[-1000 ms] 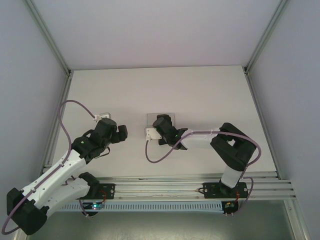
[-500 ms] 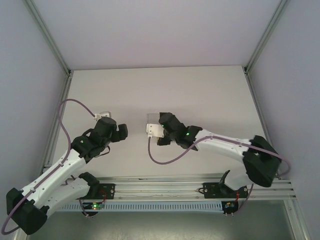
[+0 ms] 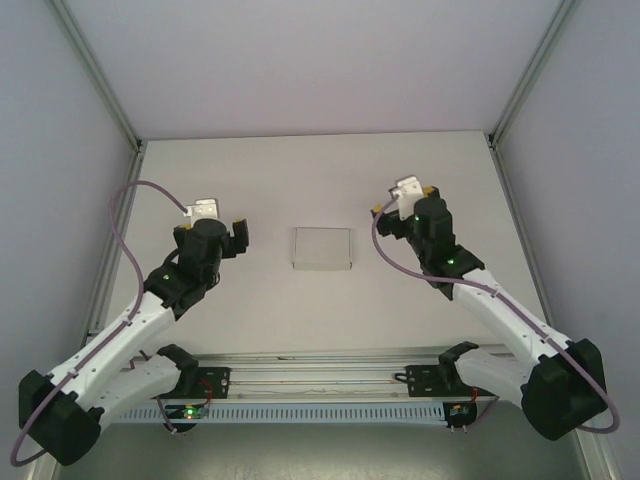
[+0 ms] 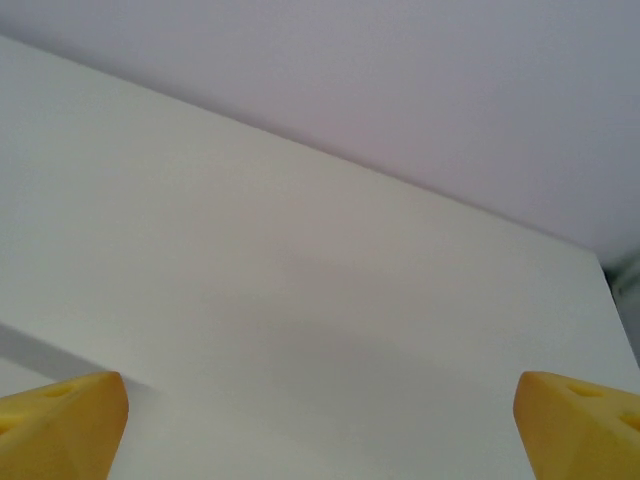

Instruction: Assemble paper box

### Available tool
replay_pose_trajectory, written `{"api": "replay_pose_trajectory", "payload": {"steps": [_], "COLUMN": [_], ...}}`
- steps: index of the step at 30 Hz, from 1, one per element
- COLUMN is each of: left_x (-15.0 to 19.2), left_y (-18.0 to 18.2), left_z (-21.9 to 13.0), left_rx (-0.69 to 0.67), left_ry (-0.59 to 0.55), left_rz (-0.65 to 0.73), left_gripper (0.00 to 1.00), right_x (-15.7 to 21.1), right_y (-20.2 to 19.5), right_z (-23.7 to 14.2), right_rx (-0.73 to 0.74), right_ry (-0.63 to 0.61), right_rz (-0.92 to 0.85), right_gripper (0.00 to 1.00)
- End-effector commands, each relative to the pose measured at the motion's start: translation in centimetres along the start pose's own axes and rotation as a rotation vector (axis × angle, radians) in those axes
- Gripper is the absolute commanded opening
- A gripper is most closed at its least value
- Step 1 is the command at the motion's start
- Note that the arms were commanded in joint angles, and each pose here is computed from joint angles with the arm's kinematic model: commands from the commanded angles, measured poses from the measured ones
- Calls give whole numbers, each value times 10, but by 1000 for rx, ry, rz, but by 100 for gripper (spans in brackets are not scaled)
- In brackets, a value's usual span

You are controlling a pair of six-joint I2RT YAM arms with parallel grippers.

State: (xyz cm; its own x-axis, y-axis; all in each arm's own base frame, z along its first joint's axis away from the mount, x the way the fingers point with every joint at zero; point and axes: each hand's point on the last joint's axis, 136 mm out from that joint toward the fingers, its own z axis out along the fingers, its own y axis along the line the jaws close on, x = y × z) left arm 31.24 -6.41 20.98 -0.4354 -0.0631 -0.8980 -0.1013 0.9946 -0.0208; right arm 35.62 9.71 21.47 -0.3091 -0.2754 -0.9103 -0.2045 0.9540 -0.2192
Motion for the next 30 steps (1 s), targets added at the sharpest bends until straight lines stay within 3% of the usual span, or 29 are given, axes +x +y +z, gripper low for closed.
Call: {"api": "replay_pose_trajectory", "payload": {"steps": [1,4,9,13,18,20,24,27,28,29,30], "left_x": [-10,10,31,51,49,51,66,71,69,67,67], "left_y": [24,46,66,75,68,68,67,53,52,57,68], "left_z": [23,41,64,83,87,83,99,112,118,124,131], "left_rx": [-95,-130,-71,-69,15,38,61,134,133,104,39], "left_ry": [-137,-117,-130,-118,-208,-258,-314,-180,-180,-181,-138], "left_rz": [139,130,79,77,53,19,11,51,51,39,13], "left_gripper": [100,100,100,100,100,100,100,100,100,100,100], "right_x": [17,44,70,75,88,89,97,97,106,107,104], "right_y": [-29,-49,-54,-57,-41,-48,-55,-52,-63,-69,-69], "right_z": [6,8,11,11,16,14,15,41,51,58,56], "right_rx": [44,44,64,55,-56,-24,5,-28,6,30,55], "right_ry": [-75,-93,-130,-246,-285,-315,-295,-242,-145,-96,-139], "right_rz": [159,235,153,200,176,211,225,240,275,281,280], "right_gripper": [98,98,98,98,98,98,98,98,98,98,98]}}
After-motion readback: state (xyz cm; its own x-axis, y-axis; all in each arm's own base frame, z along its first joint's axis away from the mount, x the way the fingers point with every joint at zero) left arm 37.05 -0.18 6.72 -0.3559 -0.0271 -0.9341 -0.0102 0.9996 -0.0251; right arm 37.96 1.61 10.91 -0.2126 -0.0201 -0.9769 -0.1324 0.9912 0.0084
